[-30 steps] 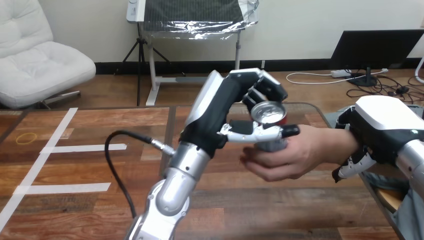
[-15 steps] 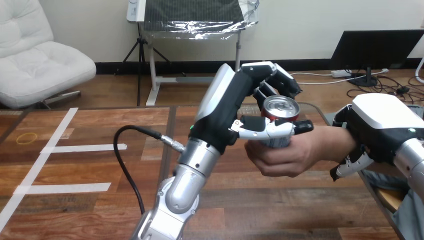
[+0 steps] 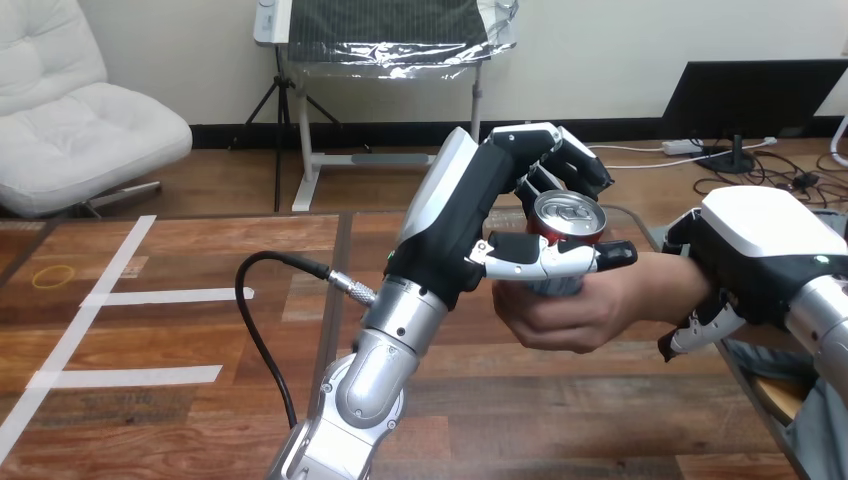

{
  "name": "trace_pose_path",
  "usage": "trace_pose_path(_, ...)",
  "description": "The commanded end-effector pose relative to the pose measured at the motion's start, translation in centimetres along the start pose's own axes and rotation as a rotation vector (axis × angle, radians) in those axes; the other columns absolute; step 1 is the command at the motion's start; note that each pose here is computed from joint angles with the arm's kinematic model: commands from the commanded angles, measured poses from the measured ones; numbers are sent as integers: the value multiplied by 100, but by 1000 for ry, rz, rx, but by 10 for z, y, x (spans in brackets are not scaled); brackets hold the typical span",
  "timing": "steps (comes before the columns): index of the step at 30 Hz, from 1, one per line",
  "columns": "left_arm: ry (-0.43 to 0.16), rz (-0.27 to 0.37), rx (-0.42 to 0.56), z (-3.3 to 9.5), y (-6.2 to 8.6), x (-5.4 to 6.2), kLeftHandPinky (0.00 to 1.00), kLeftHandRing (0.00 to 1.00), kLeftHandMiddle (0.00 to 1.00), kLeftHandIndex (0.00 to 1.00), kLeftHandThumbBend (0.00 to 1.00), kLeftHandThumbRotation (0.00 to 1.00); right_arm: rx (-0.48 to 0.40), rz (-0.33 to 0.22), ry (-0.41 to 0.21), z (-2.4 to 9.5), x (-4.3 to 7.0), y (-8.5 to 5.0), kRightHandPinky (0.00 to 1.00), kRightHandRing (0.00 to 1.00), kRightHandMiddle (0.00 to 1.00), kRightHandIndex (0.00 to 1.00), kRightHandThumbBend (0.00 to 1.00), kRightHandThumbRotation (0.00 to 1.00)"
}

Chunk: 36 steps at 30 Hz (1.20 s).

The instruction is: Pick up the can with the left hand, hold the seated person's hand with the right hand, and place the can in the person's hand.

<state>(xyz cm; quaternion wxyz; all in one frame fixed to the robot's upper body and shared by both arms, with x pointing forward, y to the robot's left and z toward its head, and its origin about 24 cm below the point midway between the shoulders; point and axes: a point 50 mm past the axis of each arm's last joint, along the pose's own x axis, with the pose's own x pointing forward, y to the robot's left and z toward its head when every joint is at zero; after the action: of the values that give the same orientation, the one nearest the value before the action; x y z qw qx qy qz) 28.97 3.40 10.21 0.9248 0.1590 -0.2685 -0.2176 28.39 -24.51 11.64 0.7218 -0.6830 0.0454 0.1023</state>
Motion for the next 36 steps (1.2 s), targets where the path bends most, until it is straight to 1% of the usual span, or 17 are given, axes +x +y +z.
trace_pose_path(1,-143,-59,-23,28,-13,16,31,38,44,47,56,0,-20,-181,-14,8,2,-45,23,31,40,50,78,0)
trace_pose_path(4,-141,-56,-16,27,-13,15,32,38,45,47,56,0,-18,-182,-14,7,2,-43,24,32,41,50,78,0)
trace_pose_path(6,-139,-54,-8,26,-12,15,32,38,44,47,57,0,-21,-182,-15,6,2,-42,30,39,47,53,78,0)
trace_pose_path(10,-131,-56,4,25,-11,14,32,38,44,47,57,0,-36,-163,-10,6,0,-41,38,48,55,57,78,0)
trace_pose_path(14,-124,-65,22,23,-10,13,32,38,45,47,58,0,-45,-145,0,6,-1,-40,47,58,64,64,80,0)
trace_pose_path(15,-123,-67,26,23,-9,13,32,38,45,48,59,0,-45,-143,0,6,-1,-40,51,62,68,67,81,0)
trace_pose_path(16,-118,-73,40,22,-9,13,32,38,45,48,59,0,-48,-143,-2,6,-2,-39,53,63,69,68,81,0)
trace_pose_path(19,-106,-87,73,21,-7,13,35,42,48,51,60,0,-66,-143,-6,5,-3,-38,59,69,74,72,84,0)
trace_pose_path(22,-93,-102,104,20,-6,13,40,48,53,55,62,0,-90,-134,-7,5,-3,-37,64,74,77,75,86,0)
trace_pose_path(24,-84,-110,118,20,-6,12,46,55,60,61,64,4,-94,-128,-4,4,-4,-37,70,78,81,78,87,0)
trace_pose_path(27,-62,-128,134,18,-5,12,52,61,65,67,65,9,-93,-123,-3,4,-5,-36,74,82,83,81,87,0)
trace_pose_path(31,-41,-140,156,17,-2,11,58,66,71,73,68,15,-86,-109,5,3,-6,-35,78,86,86,83,87,0)
trace_pose_path(32,-39,-140,158,17,-2,11,60,69,73,75,69,18,-85,-106,7,3,-7,-35,80,88,88,85,87,0)
trace_pose_path(36,-32,-138,170,16,1,10,63,71,76,79,71,21,-84,-97,15,2,-8,-34,82,90,89,87,86,1)
